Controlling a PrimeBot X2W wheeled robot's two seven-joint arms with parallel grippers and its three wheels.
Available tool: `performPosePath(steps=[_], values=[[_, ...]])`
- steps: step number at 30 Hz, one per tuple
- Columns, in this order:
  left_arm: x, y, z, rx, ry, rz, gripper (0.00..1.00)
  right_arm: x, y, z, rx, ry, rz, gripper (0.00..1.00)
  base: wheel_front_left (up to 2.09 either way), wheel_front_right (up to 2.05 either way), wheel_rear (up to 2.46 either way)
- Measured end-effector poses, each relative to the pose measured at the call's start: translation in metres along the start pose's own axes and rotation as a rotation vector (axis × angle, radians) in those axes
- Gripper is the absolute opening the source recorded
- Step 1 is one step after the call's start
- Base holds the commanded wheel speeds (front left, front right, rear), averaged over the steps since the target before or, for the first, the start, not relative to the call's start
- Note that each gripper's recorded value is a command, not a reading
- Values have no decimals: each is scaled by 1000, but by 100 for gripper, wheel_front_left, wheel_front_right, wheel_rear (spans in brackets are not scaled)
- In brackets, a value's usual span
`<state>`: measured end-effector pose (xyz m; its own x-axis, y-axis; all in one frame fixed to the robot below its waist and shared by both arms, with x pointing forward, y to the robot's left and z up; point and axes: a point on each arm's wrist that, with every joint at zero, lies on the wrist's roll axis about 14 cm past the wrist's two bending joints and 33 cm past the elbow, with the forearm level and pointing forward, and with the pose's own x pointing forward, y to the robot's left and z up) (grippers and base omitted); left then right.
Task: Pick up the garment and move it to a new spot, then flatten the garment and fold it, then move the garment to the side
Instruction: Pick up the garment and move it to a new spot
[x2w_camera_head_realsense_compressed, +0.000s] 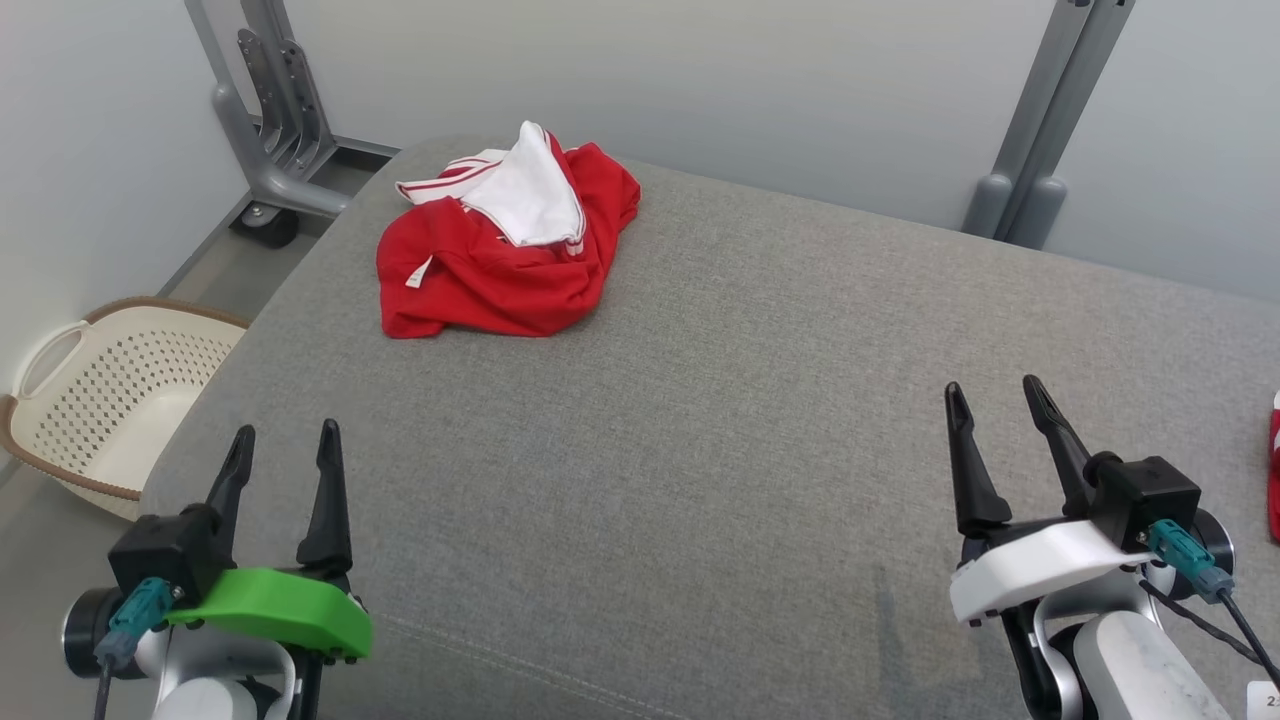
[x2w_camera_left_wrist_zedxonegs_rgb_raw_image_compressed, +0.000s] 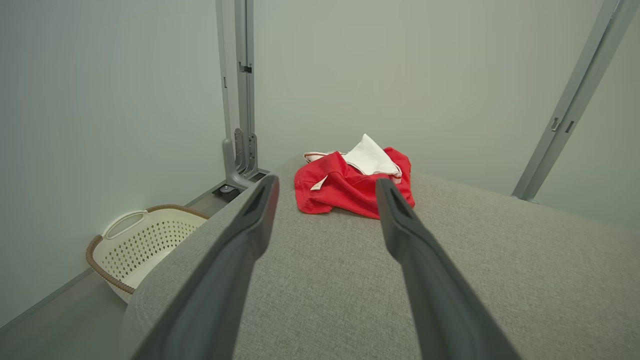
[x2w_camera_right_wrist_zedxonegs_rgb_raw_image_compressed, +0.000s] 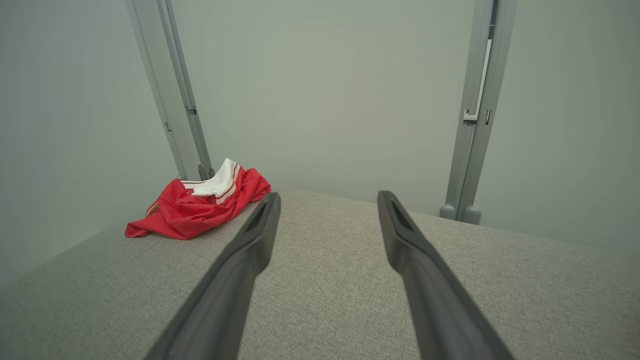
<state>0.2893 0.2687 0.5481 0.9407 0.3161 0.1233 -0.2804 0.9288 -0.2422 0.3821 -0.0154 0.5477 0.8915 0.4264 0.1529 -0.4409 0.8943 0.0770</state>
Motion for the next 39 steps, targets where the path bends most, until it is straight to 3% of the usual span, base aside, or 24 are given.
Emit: performPosePath(steps=[14, 26, 39], values=[[86, -14, 51, 67, -8, -73, 100, 11, -16, 2, -39, 0, -11, 100, 0, 0, 0], [159, -16, 11, 28, 262, -50, 100, 30, -61, 17, -115, -32, -76, 100, 0, 0, 0], [228, -46, -33, -21, 401, -62, 100, 38, -96, 5, -130, -2, -131, 100, 0, 0, 0]])
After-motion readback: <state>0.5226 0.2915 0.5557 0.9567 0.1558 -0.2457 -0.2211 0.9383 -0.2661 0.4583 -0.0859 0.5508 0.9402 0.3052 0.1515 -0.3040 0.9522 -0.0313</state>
